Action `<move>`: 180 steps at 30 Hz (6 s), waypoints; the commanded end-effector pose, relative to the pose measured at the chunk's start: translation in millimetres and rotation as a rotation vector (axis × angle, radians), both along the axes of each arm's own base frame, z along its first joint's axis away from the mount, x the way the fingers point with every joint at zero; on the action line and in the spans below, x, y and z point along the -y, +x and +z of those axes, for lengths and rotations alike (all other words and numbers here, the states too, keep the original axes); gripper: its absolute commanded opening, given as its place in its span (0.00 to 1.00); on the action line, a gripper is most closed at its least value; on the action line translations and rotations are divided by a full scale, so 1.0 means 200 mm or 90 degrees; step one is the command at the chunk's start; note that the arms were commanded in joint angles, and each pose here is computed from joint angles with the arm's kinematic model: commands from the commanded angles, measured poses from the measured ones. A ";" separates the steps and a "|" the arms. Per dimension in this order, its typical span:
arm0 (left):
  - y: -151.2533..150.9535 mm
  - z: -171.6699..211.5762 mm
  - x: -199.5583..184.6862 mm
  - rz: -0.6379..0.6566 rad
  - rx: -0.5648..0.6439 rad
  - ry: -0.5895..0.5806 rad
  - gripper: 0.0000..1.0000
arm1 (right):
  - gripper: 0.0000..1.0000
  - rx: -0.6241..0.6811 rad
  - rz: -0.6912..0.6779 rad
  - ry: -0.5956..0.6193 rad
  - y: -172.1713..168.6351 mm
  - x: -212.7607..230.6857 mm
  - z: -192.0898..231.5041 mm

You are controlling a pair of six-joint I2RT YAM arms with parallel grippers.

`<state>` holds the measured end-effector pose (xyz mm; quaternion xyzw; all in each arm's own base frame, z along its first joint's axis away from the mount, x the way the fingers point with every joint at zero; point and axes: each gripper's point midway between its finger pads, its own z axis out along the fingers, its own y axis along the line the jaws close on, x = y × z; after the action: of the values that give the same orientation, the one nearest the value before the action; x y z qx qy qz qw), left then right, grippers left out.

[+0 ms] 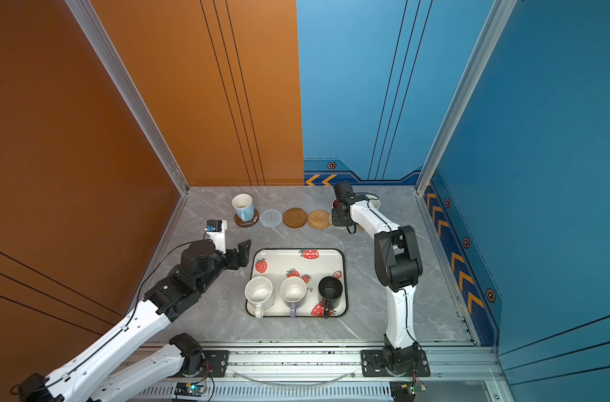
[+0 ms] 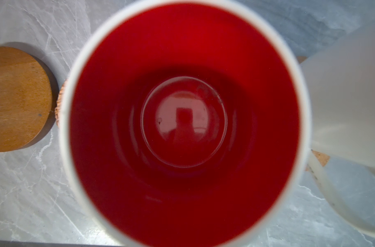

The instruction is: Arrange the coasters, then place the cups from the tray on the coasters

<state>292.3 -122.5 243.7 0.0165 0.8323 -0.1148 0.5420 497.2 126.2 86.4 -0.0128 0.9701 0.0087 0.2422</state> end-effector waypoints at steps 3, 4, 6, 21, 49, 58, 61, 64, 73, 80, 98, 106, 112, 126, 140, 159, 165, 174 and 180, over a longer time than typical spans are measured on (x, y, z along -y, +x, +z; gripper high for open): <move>0.01 0.02 0.00 0.003 0.005 -0.010 0.90 | 0.00 0.044 -0.001 0.011 0.12 -0.01 0.06; 0.01 0.03 0.00 0.002 0.006 -0.010 0.90 | 0.00 0.042 0.000 0.011 0.12 -0.01 0.05; 0.01 0.02 0.00 0.002 0.006 -0.010 0.90 | 0.00 0.038 -0.003 0.008 0.12 0.00 0.03; 0.01 0.02 0.00 0.003 0.004 -0.008 0.90 | 0.00 0.020 -0.020 -0.002 0.12 0.06 -0.04; 0.00 0.05 -0.01 0.004 0.014 -0.014 0.90 | 0.00 -0.033 -0.014 -0.018 0.08 0.06 -0.18; 0.00 0.06 -0.01 0.004 0.018 -0.017 0.90 | 0.00 -0.045 -0.004 -0.022 0.07 0.03 -0.21; 0.00 0.06 -0.02 0.005 0.017 -0.016 0.90 | 0.00 -0.044 -0.010 -0.034 0.06 0.06 -0.19; 0.00 0.06 -0.02 0.006 0.018 -0.016 0.90 | 0.00 -0.045 -0.022 -0.036 0.06 0.10 -0.18; 0.00 0.06 -0.02 0.005 0.018 -0.016 0.90 | 0.00 -0.050 -0.034 -0.039 0.06 0.14 -0.19; -0.01 0.06 -0.02 0.004 0.019 -0.017 0.90 | 0.00 -0.054 -0.041 -0.044 0.06 0.18 -0.19; -0.01 0.06 -0.02 0.004 0.019 -0.016 0.90 | 0.00 -0.066 -0.047 -0.058 0.04 0.24 -0.20; -0.01 0.07 -0.01 0.002 0.021 -0.017 0.90 | 0.00 -0.076 -0.038 -0.044 0.03 0.20 -0.23; -0.01 0.06 -0.02 0.003 0.020 -0.016 0.90 | 0.11 -0.076 -0.036 -0.041 0.02 0.19 -0.22; -0.02 0.07 -0.02 0.004 0.022 -0.017 0.91 | 0.44 -0.066 -0.030 -0.038 0.01 0.17 -0.17; -0.03 0.08 -0.03 0.004 0.025 -0.021 0.90 | 0.58 -0.025 -0.024 0.001 -0.07 0.13 0.03; -0.04 0.08 -0.03 0.002 0.026 -0.030 0.90 | 0.80 0.174 0.006 0.052 -0.29 -0.05 0.63; -0.04 0.09 -0.02 -0.003 0.025 -0.033 0.90 | 0.84 0.279 0.013 0.088 -0.35 -0.18 0.87; -0.04 0.08 0.00 -0.008 0.015 -0.041 0.90 | 0.89 0.400 0.014 0.196 -0.45 -0.40 1.13; -0.03 0.07 0.02 -0.010 0.007 -0.039 0.90 | 0.90 0.438 -0.028 0.242 -0.49 -0.40 1.15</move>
<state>287.6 -121.5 252.4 0.0060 0.8252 -0.1336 0.5487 397.9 215.0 301.2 0.0023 0.8374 0.1655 0.5210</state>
